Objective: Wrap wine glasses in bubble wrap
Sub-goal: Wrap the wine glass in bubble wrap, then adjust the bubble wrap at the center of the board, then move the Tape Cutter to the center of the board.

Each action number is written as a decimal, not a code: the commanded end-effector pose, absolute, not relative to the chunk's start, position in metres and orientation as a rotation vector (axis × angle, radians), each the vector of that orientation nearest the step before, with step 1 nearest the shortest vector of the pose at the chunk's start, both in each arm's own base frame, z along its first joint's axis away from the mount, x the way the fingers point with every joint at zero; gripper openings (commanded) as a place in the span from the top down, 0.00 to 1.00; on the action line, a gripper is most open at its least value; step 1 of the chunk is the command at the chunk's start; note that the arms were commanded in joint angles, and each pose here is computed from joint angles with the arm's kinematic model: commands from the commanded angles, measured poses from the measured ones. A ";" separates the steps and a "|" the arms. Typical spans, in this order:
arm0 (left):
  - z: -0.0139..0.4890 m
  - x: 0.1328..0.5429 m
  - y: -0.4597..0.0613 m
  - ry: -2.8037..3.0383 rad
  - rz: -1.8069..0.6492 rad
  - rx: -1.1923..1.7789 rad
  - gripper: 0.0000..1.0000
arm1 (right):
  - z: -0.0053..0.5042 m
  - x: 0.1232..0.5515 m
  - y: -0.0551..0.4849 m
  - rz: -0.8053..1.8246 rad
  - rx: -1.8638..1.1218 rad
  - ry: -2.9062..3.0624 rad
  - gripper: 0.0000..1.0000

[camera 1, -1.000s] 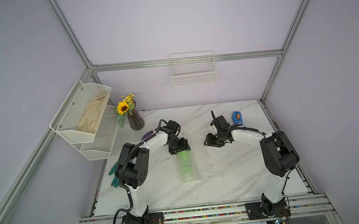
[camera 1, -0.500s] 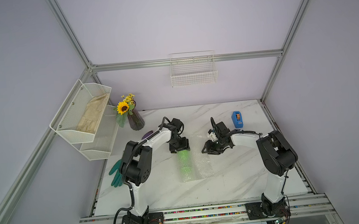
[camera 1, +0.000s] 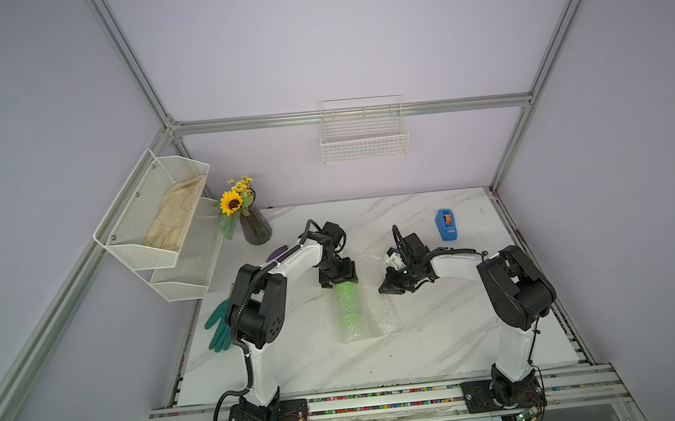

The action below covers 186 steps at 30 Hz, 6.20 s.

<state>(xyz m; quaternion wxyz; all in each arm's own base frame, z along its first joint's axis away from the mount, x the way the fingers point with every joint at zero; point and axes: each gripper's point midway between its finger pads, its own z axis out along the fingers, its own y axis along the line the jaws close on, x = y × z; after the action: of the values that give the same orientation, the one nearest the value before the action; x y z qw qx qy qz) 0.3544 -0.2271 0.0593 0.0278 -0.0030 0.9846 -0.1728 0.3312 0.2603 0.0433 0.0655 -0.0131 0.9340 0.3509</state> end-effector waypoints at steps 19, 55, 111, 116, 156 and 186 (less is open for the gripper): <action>0.049 0.367 -0.251 2.957 -0.763 -0.090 0.62 | 0.115 0.309 0.334 1.174 -0.147 2.678 0.51; 0.167 0.366 -0.153 2.684 -0.768 -0.139 0.05 | 0.115 0.311 0.316 0.353 -0.890 2.561 1.00; 0.132 0.295 -0.255 1.616 -0.806 1.555 0.17 | 0.138 0.302 0.297 0.066 -1.949 1.375 1.00; 0.131 0.290 -0.252 1.628 -0.795 1.562 0.21 | 0.140 0.302 0.297 0.067 -1.941 1.366 1.00; 0.123 0.280 -0.246 1.745 -0.632 1.617 0.91 | 0.178 0.295 0.298 0.148 -1.797 1.395 0.80; 0.124 0.285 -0.235 1.740 -0.531 1.745 0.91 | 0.134 0.529 -0.035 0.584 0.377 2.277 0.28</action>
<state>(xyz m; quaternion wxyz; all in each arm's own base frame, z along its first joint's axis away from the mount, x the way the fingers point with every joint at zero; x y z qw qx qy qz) 0.2728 -0.2267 0.1071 0.2789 0.6556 0.6726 -0.2001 0.5296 -0.0604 0.1561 0.4307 0.1366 0.8803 0.1443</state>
